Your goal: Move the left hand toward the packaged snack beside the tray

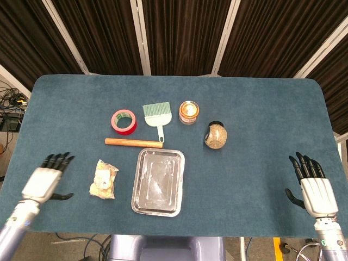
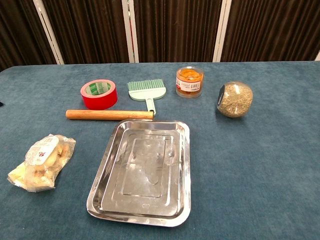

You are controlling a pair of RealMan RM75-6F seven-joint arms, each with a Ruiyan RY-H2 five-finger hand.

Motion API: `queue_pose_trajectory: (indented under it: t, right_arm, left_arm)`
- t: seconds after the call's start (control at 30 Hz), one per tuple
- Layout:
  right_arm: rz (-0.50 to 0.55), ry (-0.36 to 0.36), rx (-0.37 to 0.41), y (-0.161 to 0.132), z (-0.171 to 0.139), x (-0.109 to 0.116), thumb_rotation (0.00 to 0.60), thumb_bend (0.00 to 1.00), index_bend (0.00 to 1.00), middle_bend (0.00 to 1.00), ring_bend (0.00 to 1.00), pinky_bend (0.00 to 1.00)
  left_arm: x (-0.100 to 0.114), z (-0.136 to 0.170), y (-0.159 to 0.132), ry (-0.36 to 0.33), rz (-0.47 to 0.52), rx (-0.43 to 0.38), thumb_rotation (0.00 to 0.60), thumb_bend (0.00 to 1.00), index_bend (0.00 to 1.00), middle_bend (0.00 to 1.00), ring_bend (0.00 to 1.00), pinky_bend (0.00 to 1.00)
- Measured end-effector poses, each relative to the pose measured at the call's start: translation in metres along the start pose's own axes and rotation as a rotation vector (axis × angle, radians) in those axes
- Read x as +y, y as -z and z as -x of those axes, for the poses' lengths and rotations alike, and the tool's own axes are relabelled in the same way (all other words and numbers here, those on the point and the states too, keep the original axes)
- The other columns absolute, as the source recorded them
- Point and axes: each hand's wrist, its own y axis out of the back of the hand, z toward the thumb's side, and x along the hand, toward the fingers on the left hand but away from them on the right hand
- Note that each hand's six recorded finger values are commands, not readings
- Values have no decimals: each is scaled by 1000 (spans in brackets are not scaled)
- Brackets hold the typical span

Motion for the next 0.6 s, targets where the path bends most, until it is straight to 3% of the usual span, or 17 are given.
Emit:
queue_pose_trajectory:
  t: [0.13, 0.23, 0.33, 0.47, 0.53, 0.6]
  right_arm:
    - [5, 0, -2, 1, 0, 1, 600, 303, 0, 0, 0, 98]
    - [8, -1, -2, 1, 0, 1, 600, 303, 0, 0, 0, 97]
    - [11, 2, -1, 1, -1, 1, 600, 303, 0, 0, 0, 97]
    - [11, 2, -1, 1, -1, 1, 600, 302, 0, 0, 0, 97]
    - [12, 1, -2, 1, -1, 1, 600, 302, 0, 0, 0, 97]
    - [12, 1, -2, 1, -1, 1, 600, 303, 0, 0, 0, 98]
  left_arm:
    - [-11, -18, -22, 29, -12, -15, 600, 61, 30, 1, 0, 89]
    - [-19, -30, -36, 48, -17, -21, 600, 83, 110, 50, 27, 136]
    - [-27, -39, -49, 57, -23, -29, 600, 142, 305, 210, 165, 295]
    - [-33, -48, -55, 42, -56, -20, 600, 258, 573, 526, 451, 544]
    - [-34, -51, -55, 21, -69, -11, 600, 299, 644, 627, 545, 617]
    - [-32, -51, -56, -1, -64, -9, 600, 316, 671, 654, 571, 637]
